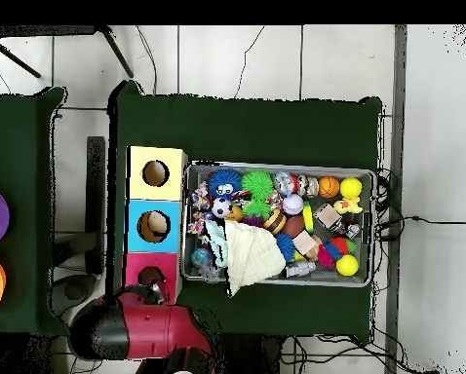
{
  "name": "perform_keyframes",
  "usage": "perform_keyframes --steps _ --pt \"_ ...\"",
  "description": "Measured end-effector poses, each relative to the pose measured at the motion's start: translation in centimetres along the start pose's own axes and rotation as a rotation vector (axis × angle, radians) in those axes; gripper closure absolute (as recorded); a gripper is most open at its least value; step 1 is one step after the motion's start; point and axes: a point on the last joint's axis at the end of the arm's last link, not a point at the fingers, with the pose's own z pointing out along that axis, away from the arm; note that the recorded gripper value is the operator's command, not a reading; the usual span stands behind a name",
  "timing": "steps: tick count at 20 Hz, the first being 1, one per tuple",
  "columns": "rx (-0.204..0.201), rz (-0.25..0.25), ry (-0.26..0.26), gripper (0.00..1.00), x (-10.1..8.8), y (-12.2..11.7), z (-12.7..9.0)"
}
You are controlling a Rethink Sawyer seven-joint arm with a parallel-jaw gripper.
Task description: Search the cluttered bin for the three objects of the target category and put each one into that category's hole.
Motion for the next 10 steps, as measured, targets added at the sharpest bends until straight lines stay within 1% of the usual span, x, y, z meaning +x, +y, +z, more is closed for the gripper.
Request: perform_keyframes --steps 5,7,10 --pt "0.031 -0.03 0.01 1.0 0.8 1.1 -0.4" --pt "0.047 -0.04 0.021 1.0 1.2 1.1 -0.8" --pt "0.065 -0.045 0.053 1.0 2.1 0.5 -2.0"
